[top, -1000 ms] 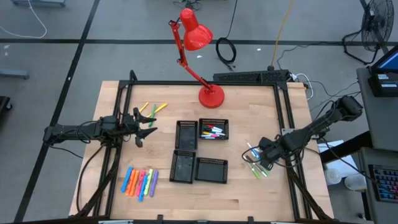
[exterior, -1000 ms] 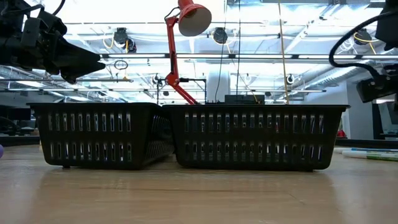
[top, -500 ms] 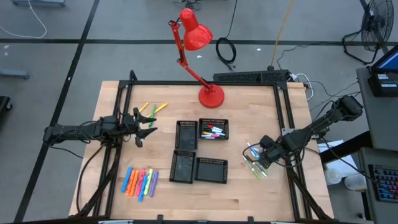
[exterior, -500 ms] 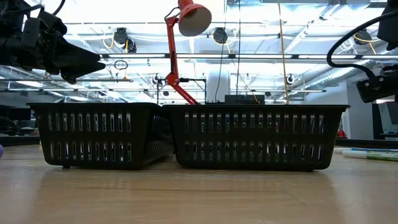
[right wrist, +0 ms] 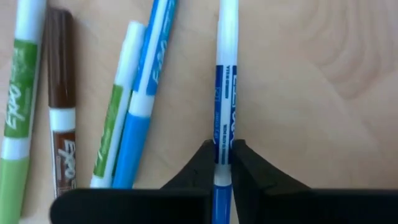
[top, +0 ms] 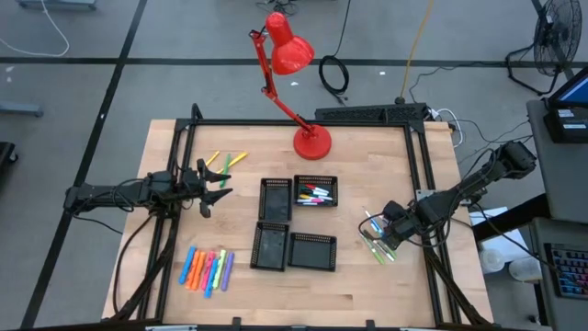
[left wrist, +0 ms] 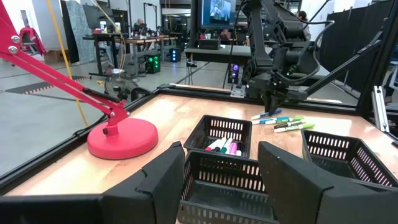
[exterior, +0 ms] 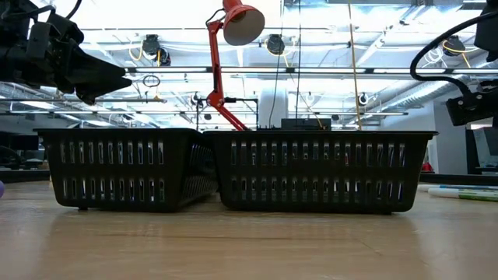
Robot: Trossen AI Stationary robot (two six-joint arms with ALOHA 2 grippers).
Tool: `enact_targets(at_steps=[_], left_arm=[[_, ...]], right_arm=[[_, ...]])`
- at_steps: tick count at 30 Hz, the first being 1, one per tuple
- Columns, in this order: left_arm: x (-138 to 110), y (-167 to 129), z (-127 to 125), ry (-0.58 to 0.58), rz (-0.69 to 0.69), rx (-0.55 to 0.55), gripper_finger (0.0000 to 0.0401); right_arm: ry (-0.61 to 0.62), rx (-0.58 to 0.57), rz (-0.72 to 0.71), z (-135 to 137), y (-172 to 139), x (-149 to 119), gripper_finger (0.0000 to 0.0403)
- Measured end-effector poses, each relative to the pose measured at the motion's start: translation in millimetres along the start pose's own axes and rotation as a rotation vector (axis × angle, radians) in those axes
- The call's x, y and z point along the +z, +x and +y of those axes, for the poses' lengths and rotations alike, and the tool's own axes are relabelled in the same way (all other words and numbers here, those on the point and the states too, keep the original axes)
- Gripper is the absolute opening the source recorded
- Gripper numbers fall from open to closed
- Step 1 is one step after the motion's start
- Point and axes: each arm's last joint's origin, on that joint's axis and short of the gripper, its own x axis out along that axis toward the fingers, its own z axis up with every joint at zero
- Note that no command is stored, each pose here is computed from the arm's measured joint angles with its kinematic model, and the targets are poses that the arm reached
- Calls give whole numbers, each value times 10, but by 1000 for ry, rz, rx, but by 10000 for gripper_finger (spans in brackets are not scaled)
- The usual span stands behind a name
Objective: Pick & Place Markers
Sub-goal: Put the blue marker pen into the bottom right black bin
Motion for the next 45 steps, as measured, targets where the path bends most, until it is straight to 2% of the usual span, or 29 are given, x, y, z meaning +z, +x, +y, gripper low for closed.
enact_targets(at_steps=[9, 14, 21, 27, 30, 34, 38, 41, 45], left_arm=[[0, 0, 0, 0, 0, 0, 209], [0, 0, 0, 0, 0, 0, 209], [0, 0, 0, 0, 0, 0, 209], [0, 0, 0, 0, 0, 0, 209], [0, 0, 0, 0, 0, 0, 209], [0, 0, 0, 0, 0, 0, 209], [0, 0, 0, 0, 0, 0, 209], [0, 0, 0, 0, 0, 0, 209], [0, 0, 0, 0, 0, 0, 209]], right_arm=[[-8, 2, -216, 45, -121, 100, 21], [-28, 10, -437, 104, -263, 203, 21], [-140, 47, -752, 279, -379, 381, 21], [-220, 177, -1034, 456, -458, 566, 21], [-269, 336, -1122, 490, -436, 599, 21], [-324, 568, -1165, 543, -417, 607, 21], [-380, 663, -1111, 739, -469, 669, 21], [-476, 665, -1022, 1019, -557, 741, 21], [-572, 559, -881, 1426, -629, 857, 21]])
